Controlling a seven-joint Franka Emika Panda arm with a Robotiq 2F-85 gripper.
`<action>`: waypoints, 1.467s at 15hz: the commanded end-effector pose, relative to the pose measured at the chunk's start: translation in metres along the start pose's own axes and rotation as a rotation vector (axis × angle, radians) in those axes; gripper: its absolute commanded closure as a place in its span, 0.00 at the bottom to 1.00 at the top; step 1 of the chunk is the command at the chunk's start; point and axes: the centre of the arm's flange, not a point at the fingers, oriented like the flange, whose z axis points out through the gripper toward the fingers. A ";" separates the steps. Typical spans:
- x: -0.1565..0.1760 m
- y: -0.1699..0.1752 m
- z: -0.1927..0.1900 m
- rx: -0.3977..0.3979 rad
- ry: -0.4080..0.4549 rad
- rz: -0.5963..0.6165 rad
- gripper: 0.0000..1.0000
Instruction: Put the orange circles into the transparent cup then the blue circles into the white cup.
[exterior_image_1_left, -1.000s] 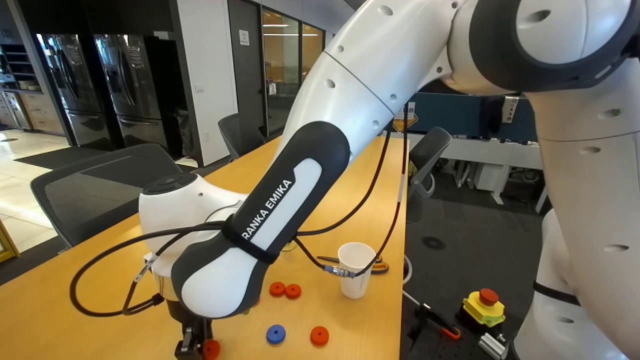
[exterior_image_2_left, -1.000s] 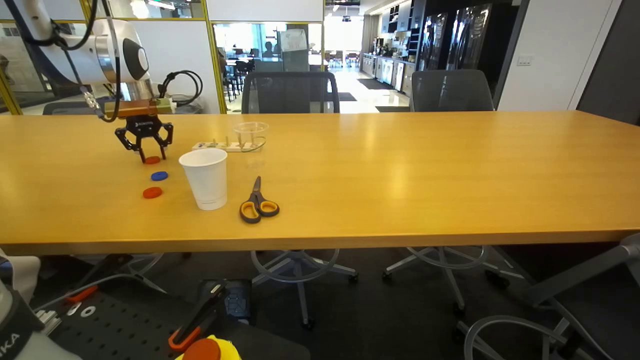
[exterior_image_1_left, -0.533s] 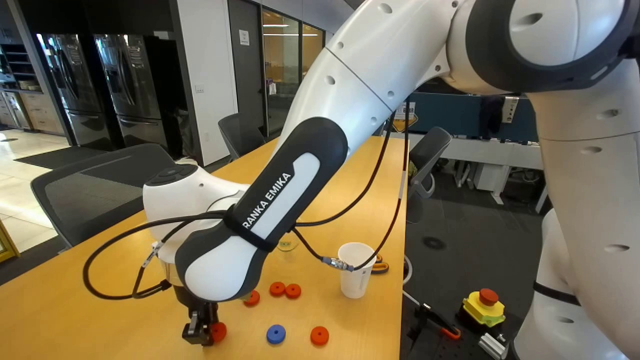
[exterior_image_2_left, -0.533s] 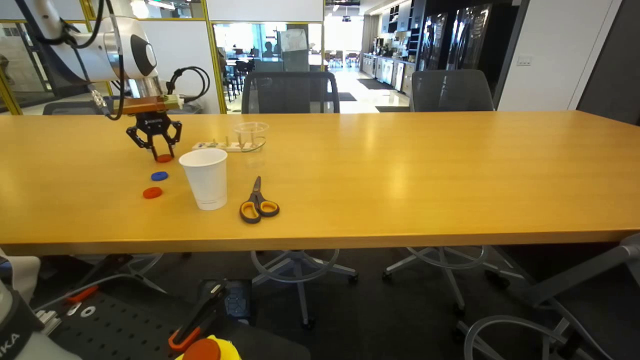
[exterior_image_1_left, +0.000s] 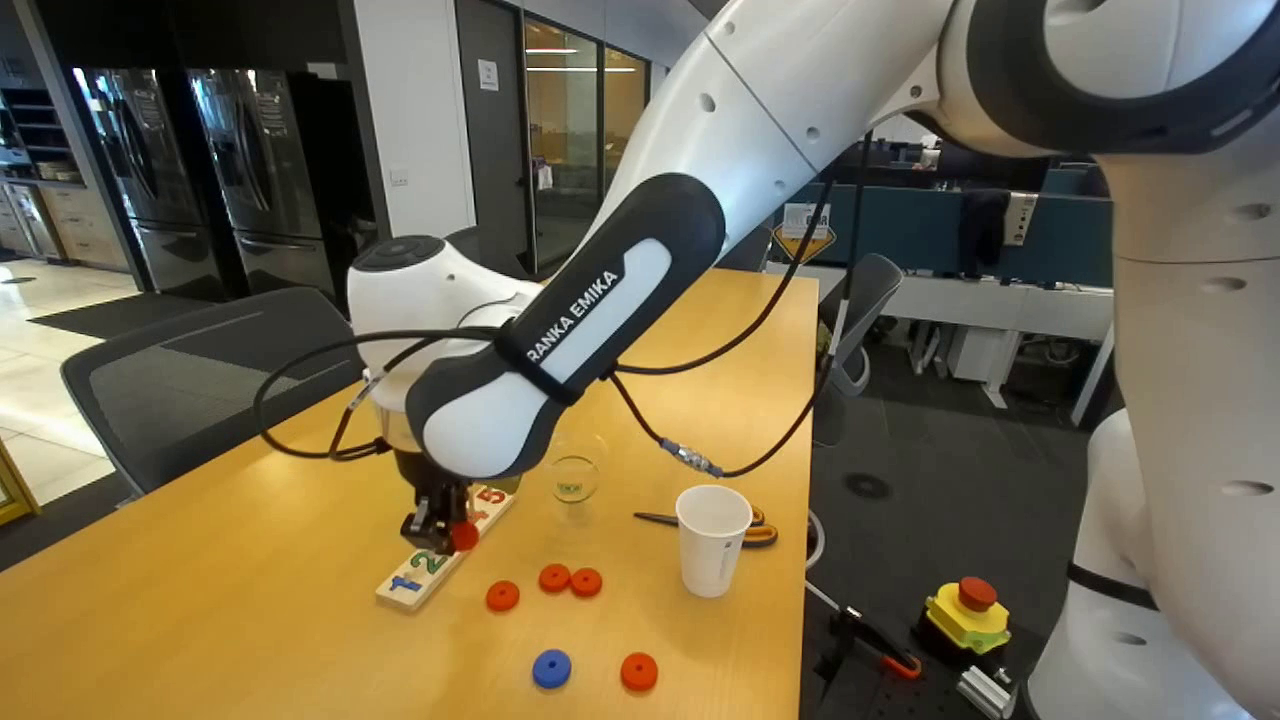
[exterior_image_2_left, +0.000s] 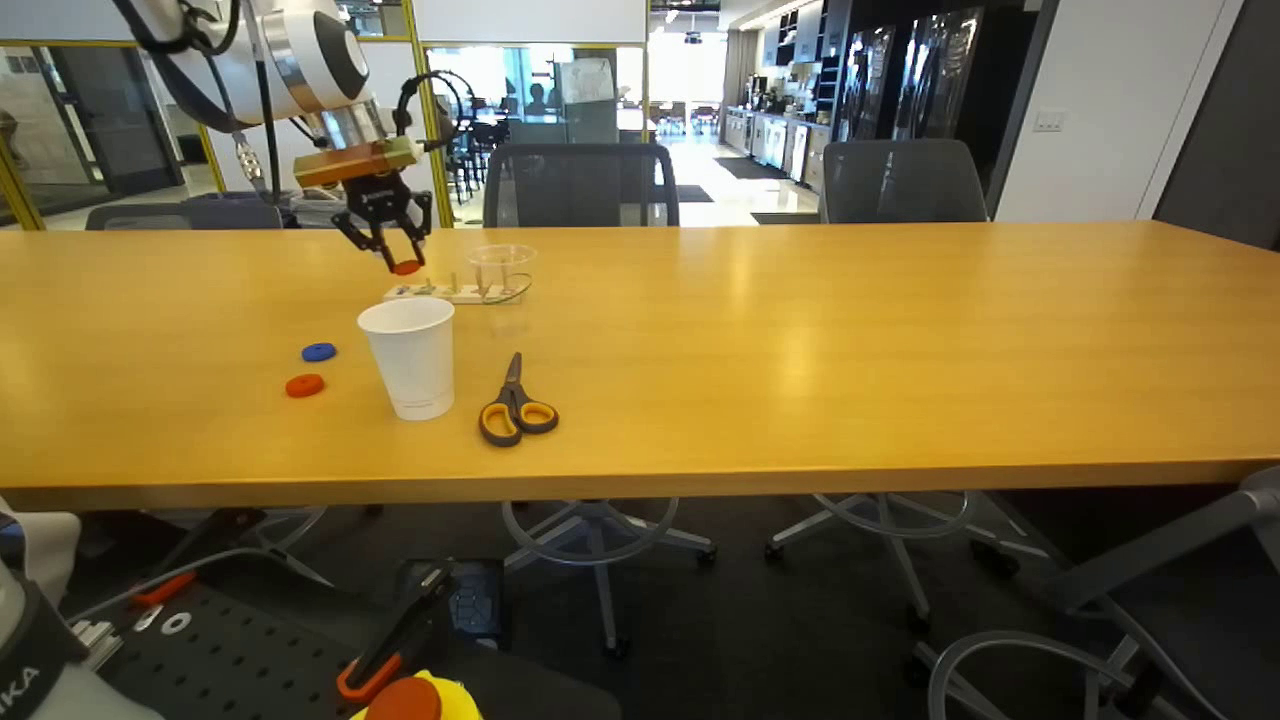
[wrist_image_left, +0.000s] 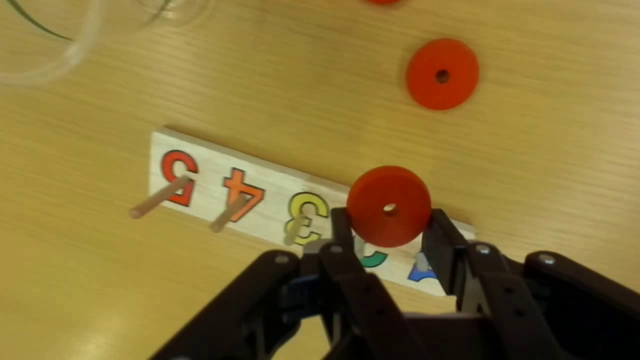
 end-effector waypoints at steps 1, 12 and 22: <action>-0.009 0.041 -0.035 -0.064 0.022 0.105 0.82; -0.058 0.137 -0.079 -0.007 -0.055 0.219 0.82; -0.068 0.155 -0.061 0.092 -0.101 0.269 0.82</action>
